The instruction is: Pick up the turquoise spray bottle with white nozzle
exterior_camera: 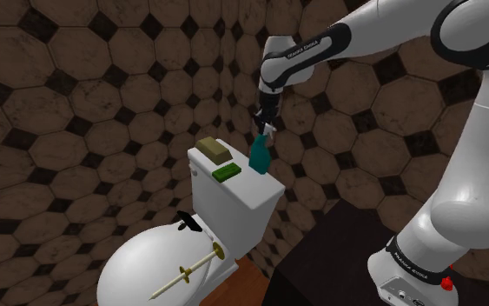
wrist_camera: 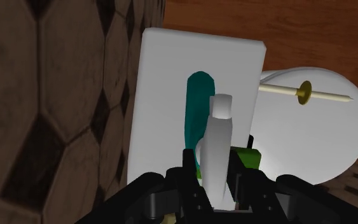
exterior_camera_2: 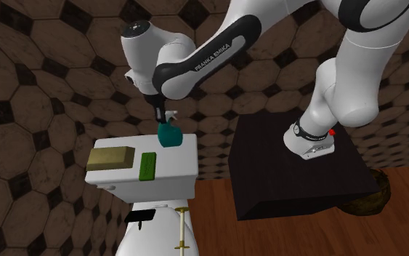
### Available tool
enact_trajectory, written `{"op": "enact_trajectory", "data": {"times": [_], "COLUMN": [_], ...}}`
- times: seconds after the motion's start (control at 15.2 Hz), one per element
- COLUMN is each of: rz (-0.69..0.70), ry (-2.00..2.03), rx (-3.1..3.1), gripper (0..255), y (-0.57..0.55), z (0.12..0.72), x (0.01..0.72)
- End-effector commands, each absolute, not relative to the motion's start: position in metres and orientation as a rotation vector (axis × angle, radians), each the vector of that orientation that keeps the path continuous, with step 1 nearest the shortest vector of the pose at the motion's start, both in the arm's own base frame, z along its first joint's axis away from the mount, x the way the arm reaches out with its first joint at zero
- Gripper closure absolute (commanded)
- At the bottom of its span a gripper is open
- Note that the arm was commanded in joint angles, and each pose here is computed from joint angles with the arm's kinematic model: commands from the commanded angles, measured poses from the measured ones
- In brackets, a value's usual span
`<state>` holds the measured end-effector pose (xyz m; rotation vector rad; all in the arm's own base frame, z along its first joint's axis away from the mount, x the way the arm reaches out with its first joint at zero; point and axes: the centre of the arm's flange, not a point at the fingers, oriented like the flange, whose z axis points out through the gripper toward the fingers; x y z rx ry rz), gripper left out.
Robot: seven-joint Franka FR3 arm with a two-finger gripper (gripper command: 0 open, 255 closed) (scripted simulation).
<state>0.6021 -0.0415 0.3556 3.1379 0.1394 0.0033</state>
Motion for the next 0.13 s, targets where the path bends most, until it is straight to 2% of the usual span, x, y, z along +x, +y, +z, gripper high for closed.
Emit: {"op": "enact_trajectory", "data": {"times": [0.0, 0.07], "rz": [0.003, 0.003], "ry": [0.139, 0.139], "rx": [3.138, 3.138], "gripper": [255, 255], "y": [-0.0425, -0.0425], "z": [0.3614, 0.3614], "x": [0.6015, 0.6015]}}
